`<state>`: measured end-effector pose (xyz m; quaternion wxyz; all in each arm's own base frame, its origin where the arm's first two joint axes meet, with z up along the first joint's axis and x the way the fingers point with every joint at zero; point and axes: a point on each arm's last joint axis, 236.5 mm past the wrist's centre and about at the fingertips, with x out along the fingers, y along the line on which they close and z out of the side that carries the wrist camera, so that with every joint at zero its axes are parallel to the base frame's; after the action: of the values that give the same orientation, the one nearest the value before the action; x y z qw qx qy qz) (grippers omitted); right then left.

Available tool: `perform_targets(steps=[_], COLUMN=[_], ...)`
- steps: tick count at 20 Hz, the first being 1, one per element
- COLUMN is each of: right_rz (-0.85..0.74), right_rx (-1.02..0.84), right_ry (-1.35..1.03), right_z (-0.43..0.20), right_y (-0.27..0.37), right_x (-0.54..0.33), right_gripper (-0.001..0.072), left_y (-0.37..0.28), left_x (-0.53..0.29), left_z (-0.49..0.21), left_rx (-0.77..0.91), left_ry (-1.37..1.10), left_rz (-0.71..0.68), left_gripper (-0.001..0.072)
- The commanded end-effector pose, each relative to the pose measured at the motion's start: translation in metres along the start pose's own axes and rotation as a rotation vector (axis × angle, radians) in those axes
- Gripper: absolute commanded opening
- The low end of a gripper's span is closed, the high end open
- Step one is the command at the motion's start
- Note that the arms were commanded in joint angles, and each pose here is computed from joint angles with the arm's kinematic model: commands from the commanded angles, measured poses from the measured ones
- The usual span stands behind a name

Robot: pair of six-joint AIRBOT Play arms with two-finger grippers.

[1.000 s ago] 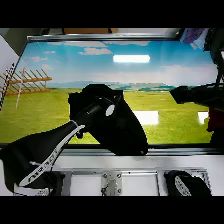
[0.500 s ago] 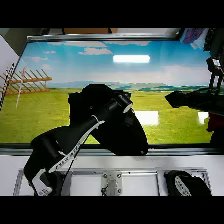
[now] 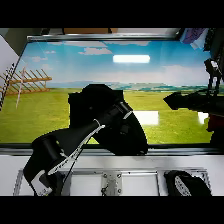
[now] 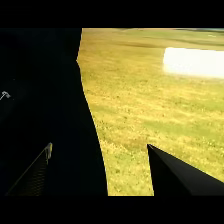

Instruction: Fold the clothes and pants, and hang the long-sleeved shirts on hangers.

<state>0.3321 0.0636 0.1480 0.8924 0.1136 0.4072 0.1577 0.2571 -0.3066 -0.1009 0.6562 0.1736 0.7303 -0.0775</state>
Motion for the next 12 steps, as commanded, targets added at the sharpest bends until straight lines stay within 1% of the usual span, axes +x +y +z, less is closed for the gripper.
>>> perform_targets(steps=[1,2,3,4,8,10,12], right_rz=[0.001,0.001,0.001,0.001,0.031,0.085,0.155], right_rx=[0.0,0.0,0.0,0.0,-0.056,-0.106,-0.189], right_ry=[0.004,0.004,0.005,0.006,0.084,0.163,0.273], right_z=[-0.001,-0.001,-0.001,-0.001,-0.023,-0.051,-0.093], right_y=[0.0,0.0,0.0,0.0,0.009,0.028,0.052], right_x=[0.0,0.0,0.0,0.0,0.007,0.023,0.042], right_gripper=[0.0657,0.0658,0.0657,0.0657,0.0654,0.0654,0.0654], left_y=[0.006,0.009,0.014,0.019,0.047,0.062,0.068], left_x=[-0.002,-0.003,-0.004,-0.007,-0.038,-0.047,-0.047], left_z=[-0.01,-0.014,-0.018,-0.023,-0.027,-0.037,-0.053], left_rx=[-0.019,-0.045,-0.056,-0.066,-0.129,-0.154,-0.152], left_ry=[-0.054,-0.068,-0.075,-0.083,-0.191,-0.226,-0.239], left_rz=[-0.033,-0.044,-0.05,-0.061,-0.135,-0.159,-0.167], left_gripper=[0.0422,0.042,0.0203,0.0032,0.0024,0.0024,0.0024])
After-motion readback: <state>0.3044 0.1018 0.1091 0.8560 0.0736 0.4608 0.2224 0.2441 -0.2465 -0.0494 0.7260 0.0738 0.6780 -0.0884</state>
